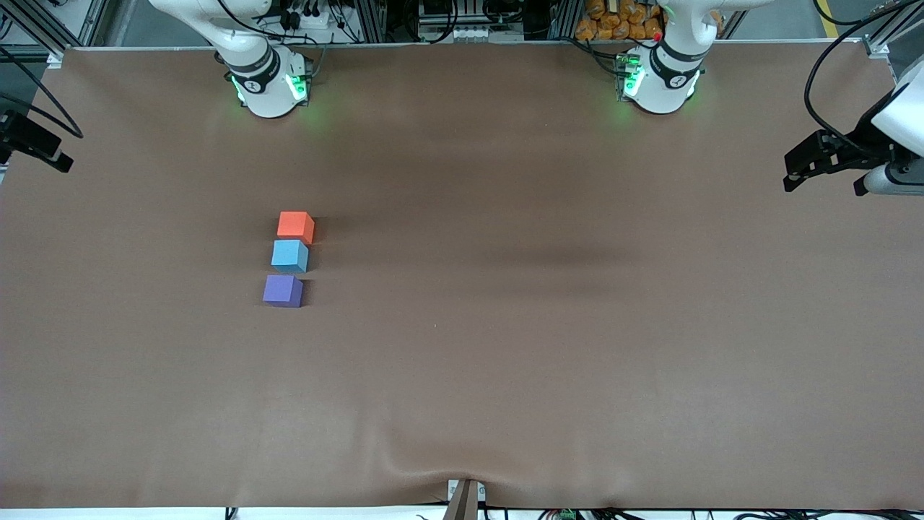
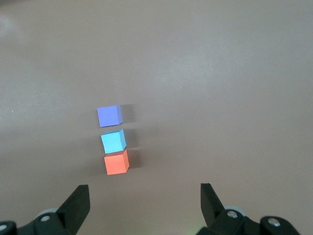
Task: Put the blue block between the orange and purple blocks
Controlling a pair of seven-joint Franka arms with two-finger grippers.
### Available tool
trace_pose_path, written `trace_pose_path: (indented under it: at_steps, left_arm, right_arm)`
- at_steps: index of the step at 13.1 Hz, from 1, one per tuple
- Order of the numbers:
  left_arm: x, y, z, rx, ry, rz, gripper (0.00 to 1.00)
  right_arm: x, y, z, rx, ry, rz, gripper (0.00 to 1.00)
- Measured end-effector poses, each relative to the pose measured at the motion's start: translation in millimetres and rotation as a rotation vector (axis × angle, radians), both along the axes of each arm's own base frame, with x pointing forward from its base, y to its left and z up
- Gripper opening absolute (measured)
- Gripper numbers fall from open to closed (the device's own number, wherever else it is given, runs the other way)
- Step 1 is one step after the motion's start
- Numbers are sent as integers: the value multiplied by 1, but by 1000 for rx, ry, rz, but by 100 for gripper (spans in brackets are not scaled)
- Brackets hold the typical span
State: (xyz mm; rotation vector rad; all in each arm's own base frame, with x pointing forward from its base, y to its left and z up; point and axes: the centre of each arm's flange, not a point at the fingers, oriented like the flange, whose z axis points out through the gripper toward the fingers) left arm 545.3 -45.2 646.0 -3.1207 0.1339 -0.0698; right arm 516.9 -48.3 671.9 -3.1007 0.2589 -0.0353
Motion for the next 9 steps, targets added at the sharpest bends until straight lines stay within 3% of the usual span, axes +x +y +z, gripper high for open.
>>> trace_pose_path:
  at_steps: [9]
  left_arm:
    - [-5, 1, 6, 2, 26, 1, 100]
  right_arm:
    - [3, 7, 3, -2, -22, 14, 100]
